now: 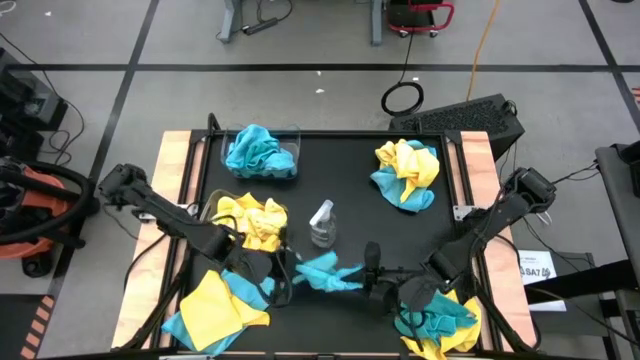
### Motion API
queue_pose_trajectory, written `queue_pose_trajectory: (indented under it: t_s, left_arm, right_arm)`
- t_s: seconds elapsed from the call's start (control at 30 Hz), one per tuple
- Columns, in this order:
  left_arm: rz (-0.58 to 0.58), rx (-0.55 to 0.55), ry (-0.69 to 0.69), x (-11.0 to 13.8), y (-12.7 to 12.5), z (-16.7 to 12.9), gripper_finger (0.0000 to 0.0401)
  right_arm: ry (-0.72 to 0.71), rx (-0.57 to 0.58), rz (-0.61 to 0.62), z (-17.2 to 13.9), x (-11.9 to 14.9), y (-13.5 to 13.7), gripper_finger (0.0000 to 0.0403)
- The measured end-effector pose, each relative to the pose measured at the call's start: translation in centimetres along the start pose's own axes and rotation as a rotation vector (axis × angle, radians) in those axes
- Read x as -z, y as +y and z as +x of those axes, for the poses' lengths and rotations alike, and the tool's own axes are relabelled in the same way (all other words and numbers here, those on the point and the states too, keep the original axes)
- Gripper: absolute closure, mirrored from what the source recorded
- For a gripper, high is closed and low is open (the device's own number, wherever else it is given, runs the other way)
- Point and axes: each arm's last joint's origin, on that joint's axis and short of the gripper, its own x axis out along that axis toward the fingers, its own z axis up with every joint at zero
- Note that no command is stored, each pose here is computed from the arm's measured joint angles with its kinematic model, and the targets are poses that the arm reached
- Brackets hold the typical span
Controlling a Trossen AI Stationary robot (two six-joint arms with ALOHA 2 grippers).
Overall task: Sort microfiber towel by color & place in baskets
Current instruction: Put the blue microfiber cloth into the top transparent bin
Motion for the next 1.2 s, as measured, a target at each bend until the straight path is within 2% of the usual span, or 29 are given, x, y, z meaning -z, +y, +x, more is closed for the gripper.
queue_pose_trajectory:
  t_s: [0.23,0.47,0.67,0.77,1.2]
  left_arm:
    - [0.097,-0.162,-0.021,-4.2,1.4,-4.4,0.0397]
    - [0.158,-0.413,0.062,-5.8,3.6,-7.7,0.0398]
    - [0.198,-0.588,0.141,-6.1,5.6,-9.4,0.0398]
    - [0.179,-0.645,0.140,-6.4,6.9,-10.2,0.0398]
    - [0.174,-0.860,0.391,-4.4,13.7,-11.5,0.0398]
  right_arm:
    - [0.093,-0.087,0.094,-1.3,0.8,1.3,0.0345]
    - [0.143,-0.119,0.156,-2.1,1.1,2.2,0.0298]
    - [0.168,-0.131,0.189,-2.4,1.3,2.6,0.0277]
    - [0.171,-0.134,0.194,-2.5,1.3,2.7,0.0275]
    - [0.206,-0.137,0.234,-2.7,1.7,2.9,0.0275]
